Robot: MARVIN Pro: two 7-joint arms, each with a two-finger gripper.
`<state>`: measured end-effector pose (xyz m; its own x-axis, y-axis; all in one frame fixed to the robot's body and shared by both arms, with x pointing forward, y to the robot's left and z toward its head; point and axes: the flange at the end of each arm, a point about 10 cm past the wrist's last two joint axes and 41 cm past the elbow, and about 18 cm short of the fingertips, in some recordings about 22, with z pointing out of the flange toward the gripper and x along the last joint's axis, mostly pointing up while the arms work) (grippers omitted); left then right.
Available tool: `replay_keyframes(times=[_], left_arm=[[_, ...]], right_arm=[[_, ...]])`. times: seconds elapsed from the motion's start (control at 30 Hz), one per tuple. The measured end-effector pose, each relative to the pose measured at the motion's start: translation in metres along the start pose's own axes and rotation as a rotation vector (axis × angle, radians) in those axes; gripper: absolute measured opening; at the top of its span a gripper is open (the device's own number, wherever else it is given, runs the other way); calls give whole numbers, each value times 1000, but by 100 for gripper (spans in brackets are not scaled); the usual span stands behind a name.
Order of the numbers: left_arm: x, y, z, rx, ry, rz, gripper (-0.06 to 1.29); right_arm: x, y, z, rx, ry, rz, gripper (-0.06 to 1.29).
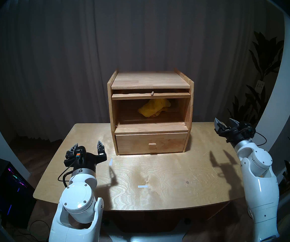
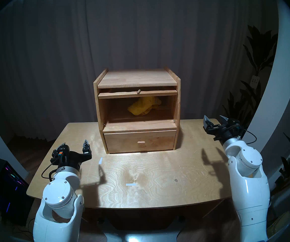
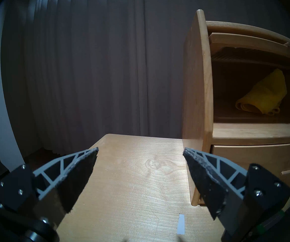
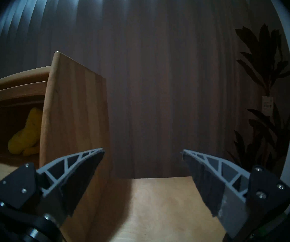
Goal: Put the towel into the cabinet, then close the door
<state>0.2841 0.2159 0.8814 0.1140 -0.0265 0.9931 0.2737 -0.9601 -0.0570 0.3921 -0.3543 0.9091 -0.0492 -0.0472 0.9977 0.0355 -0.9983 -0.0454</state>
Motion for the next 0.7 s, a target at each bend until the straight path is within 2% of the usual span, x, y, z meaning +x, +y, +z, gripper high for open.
replay_keyframes(times=[0.17,0.43,0.53,0.7], left_arm=[[1,0,-1,-1,3,-1,124],[7,-1,-7,-21,42,14,124],[14,3,-14,-46,76,33,124],[39,14,-28,-120,211,116,124]], right_arm=[[-21,7,15,-58,-42,37,120],[-33,14,32,-107,-52,74,120],[-31,14,37,-113,-44,81,120],[-25,14,41,-119,-27,85,120]])
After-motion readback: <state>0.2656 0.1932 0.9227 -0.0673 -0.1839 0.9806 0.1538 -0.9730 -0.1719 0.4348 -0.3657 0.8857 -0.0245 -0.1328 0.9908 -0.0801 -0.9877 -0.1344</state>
